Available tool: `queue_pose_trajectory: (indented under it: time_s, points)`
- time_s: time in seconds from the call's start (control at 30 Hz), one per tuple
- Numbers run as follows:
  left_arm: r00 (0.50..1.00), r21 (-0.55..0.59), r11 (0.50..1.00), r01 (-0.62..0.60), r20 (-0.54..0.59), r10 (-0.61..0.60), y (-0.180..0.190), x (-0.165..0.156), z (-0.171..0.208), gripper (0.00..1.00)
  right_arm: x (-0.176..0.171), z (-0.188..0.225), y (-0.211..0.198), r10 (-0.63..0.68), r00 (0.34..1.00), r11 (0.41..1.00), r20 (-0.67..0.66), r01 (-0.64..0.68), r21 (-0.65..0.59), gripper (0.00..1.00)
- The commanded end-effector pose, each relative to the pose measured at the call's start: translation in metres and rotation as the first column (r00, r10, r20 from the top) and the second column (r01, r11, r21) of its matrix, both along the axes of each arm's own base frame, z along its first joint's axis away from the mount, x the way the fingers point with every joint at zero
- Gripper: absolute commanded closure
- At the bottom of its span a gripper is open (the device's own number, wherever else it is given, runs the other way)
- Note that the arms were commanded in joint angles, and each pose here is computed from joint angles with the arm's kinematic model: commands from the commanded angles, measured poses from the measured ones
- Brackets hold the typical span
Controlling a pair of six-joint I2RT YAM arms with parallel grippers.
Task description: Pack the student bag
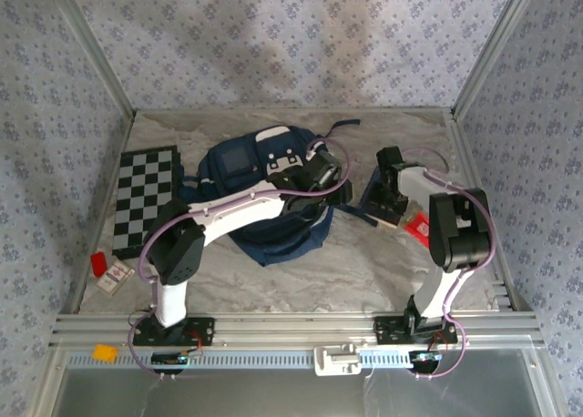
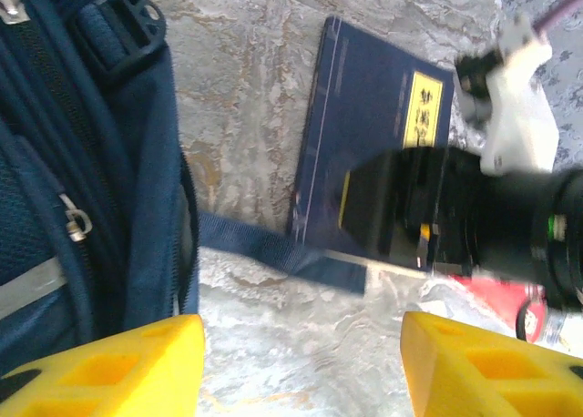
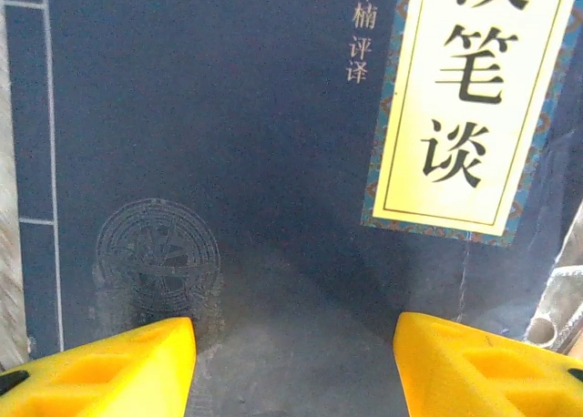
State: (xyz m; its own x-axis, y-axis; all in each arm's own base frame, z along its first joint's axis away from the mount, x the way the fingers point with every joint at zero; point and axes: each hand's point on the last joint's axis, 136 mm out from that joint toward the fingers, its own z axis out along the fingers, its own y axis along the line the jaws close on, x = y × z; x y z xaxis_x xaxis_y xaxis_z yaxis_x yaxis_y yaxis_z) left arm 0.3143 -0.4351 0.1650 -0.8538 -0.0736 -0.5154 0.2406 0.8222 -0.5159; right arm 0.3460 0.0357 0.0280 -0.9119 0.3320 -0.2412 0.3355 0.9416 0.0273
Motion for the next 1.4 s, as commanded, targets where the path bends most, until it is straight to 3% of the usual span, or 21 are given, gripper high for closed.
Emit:
queue_pose_trajectory:
  time_s: [0.0, 0.23, 0.4, 0.47, 0.63, 0.83, 1.37]
  points:
    - [0.998, -0.050, 0.999, -0.014, -0.060, 0.011, -0.019, -0.008, 0.000, 0.42, -0.050, -0.007, -0.007, -0.032, 0.992, 0.999, -0.122, 0.030, -0.019, 0.38]
    - [0.996, -0.045, 0.999, -0.011, -0.089, 0.007, -0.049, -0.018, -0.015, 0.43, -0.064, 0.023, 0.009, -0.011, 0.998, 0.995, -0.054, 0.017, 0.102, 0.38]
    - [0.996, -0.004, 0.999, -0.032, -0.088, 0.031, -0.058, -0.008, -0.032, 0.47, -0.044, 0.042, -0.003, -0.071, 0.997, 0.975, 0.032, 0.063, 0.214, 0.37]
    - [0.994, -0.008, 1.000, -0.030, -0.105, 0.029, -0.065, -0.008, -0.041, 0.50, -0.047, 0.039, 0.000, -0.079, 0.997, 0.962, -0.003, 0.077, 0.262, 0.40]
    - [0.990, -0.003, 1.000, -0.018, -0.140, 0.018, -0.080, -0.008, -0.064, 0.59, -0.054, 0.031, -0.019, -0.142, 0.990, 0.956, -0.010, 0.140, 0.257, 0.43]
    - [0.981, 0.011, 1.000, 0.011, -0.194, -0.009, -0.092, -0.012, -0.088, 0.60, -0.071, 0.016, -0.038, -0.216, 0.974, 0.943, -0.062, 0.225, 0.247, 0.45]
    - [0.967, 0.060, 0.997, 0.047, -0.253, -0.030, -0.094, -0.021, -0.127, 0.66, -0.063, 0.003, -0.021, -0.168, 0.983, 0.934, -0.075, 0.183, 0.308, 0.45]
